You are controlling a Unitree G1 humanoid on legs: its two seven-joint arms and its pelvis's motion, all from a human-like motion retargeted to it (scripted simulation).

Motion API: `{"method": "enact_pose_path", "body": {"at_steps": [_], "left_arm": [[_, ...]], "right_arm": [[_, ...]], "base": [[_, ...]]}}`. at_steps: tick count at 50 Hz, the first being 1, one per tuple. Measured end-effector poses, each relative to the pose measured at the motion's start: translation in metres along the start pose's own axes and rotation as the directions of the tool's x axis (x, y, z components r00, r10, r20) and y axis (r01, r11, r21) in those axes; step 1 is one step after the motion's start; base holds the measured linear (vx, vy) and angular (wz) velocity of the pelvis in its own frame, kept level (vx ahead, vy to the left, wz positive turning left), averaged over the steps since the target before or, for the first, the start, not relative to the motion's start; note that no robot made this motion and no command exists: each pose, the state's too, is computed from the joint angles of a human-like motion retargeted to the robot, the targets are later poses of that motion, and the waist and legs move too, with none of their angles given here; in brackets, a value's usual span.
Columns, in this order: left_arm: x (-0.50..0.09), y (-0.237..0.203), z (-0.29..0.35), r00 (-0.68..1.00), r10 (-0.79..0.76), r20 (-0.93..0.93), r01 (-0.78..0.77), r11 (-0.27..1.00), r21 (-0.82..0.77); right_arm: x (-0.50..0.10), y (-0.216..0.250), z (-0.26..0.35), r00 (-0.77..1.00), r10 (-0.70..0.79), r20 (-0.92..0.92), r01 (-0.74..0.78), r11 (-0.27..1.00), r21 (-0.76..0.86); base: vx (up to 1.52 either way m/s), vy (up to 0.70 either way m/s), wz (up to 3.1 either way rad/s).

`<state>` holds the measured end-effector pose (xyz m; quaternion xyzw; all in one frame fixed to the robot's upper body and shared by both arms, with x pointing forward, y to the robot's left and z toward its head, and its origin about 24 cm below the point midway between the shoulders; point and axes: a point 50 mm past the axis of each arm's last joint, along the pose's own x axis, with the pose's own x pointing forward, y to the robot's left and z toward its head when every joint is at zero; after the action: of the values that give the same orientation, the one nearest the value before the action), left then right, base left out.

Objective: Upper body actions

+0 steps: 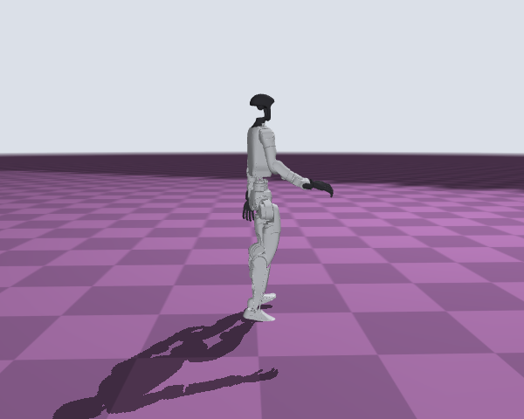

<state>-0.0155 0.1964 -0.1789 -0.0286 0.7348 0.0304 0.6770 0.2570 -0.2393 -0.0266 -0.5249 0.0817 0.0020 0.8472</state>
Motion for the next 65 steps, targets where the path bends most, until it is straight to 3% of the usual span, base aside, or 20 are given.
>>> {"method": "enact_pose_path", "body": {"at_steps": [1, 3, 5, 7, 8, 13, 17, 23, 30, 33, 38, 43, 47, 52, 56, 59, 61, 63, 65], "left_arm": [[0.000, 0.000, 0.000, 1.000, -0.003, -0.002, 0.003, 1.000, 0.004], [0.000, 0.000, -0.002, 1.000, -0.007, -0.009, 0.007, 1.000, 0.012], [0.000, -0.001, -0.005, 1.000, -0.010, -0.023, 0.010, 1.000, 0.021], [0.000, -0.001, -0.008, 0.999, -0.012, -0.040, 0.013, 0.999, 0.039], [0.000, -0.001, -0.009, 0.999, -0.015, -0.049, 0.017, 0.999, 0.046], [0.001, -0.014, -0.019, 0.994, -0.075, -0.075, 0.070, 0.995, -0.067], [0.002, -0.021, -0.025, 0.992, -0.111, -0.056, 0.093, 0.962, -0.257], [-0.004, 0.014, -0.026, 0.994, -0.061, -0.096, 0.019, 0.921, -0.388], [-0.049, 0.145, 0.000, 0.930, 0.354, -0.097, -0.365, 0.860, -0.357], [-0.082, 0.194, 0.027, 0.850, 0.527, -0.017, -0.453, 0.714, -0.534], [-0.165, 0.261, 0.092, 0.612, 0.772, 0.170, -0.237, 0.384, -0.892], [-0.269, 0.301, 0.134, 0.259, 0.944, 0.204, -0.093, 0.235, -0.967], [-0.357, 0.303, 0.163, -0.075, 0.973, 0.219, -0.029, 0.217, -0.976], [-0.468, 0.263, 0.181, -0.558, 0.817, 0.145, 0.064, 0.217, -0.974], [-0.537, 0.205, 0.174, -0.871, 0.489, 0.037, 0.061, 0.182, -0.981], [-0.570, 0.150, 0.164, -0.992, 0.121, -0.043, 0.055, 0.099, -0.994], [-0.581, 0.114, 0.157, -0.986, -0.141, -0.089, 0.084, 0.042, -0.996], [-0.584, 0.081, 0.149, -0.917, -0.371, -0.144, 0.149, 0.017, -0.989], [-0.583, 0.059, 0.142, -0.842, -0.503, -0.193, 0.209, 0.024, -0.978]], "right_arm": [[-0.016, 0.037, -0.019, 0.950, 0.262, -0.169, -0.254, 0.965, 0.067], [-0.074, 0.107, -0.046, 0.592, 0.727, -0.349, -0.633, 0.687, 0.356], [-0.133, 0.148, -0.051, 0.276, 0.906, -0.322, -0.708, 0.418, 0.569], [-0.187, 0.164, -0.062, 0.058, 0.933, -0.355, -0.710, 0.289, 0.642], [-0.208, 0.168, -0.067, 0.001, 0.909, -0.418, -0.733, 0.285, 0.618], [-0.274, 0.172, -0.075, -0.037, 0.768, -0.640, -0.811, 0.351, 0.468], [-0.275, 0.183, -0.062, -0.009, 0.865, -0.501, -0.474, 0.438, 0.764], [-0.237, 0.161, -0.086, 0.071, 0.861, -0.504, -0.247, 0.505, 0.827], [-0.171, 0.094, -0.137, 0.267, 0.705, -0.657, 0.094, 0.659, 0.746], [-0.134, 0.041, -0.160, 0.373, 0.567, -0.734, 0.283, 0.684, 0.672], [-0.061, -0.072, -0.168, 0.600, 0.217, -0.770, 0.472, 0.681, 0.560], [-0.006, -0.180, -0.131, 0.692, -0.204, -0.692, 0.631, 0.638, 0.443], [0.012, -0.261, -0.075, 0.609, -0.593, -0.527, 0.788, 0.527, 0.317], [0.001, -0.330, 0.014, 0.350, -0.923, -0.162, 0.923, 0.310, 0.227], [-0.032, -0.355, 0.083, 0.087, -0.976, 0.198, 0.957, 0.137, 0.257], [-0.073, -0.358, 0.134, -0.174, -0.832, 0.527, 0.957, -0.015, 0.291], [-0.102, -0.351, 0.161, -0.361, -0.634, 0.684, 0.926, -0.157, 0.343], [-0.128, -0.339, 0.182, -0.518, -0.401, 0.755, 0.855, -0.268, 0.444], [-0.141, -0.326, 0.194, -0.598, -0.261, 0.758, 0.798, -0.278, 0.534]], "base": [[0.00, 0.00, 0.00], [0.00, 0.00, 0.00], [0.00, 0.00, 0.00], [0.00, 0.00, 0.00], [0.00, 0.00, 0.00], [-0.01, 0.00, -0.56], [-0.02, 0.01, 0.05], [-0.03, 0.05, 0.19], [0.00, 0.00, 0.00], [0.00, 0.00, 0.00], [0.02, 0.01, 0.03], [0.00, 0.00, 0.00], [0.00, 0.00, 0.00], [0.00, 0.00, 0.00], [0.00, 0.00, 0.00], [0.00, 0.00, 0.00], [0.00, 0.00, 0.00], [0.00, 0.00, 0.00], [0.00, 0.00, 0.00]]}}
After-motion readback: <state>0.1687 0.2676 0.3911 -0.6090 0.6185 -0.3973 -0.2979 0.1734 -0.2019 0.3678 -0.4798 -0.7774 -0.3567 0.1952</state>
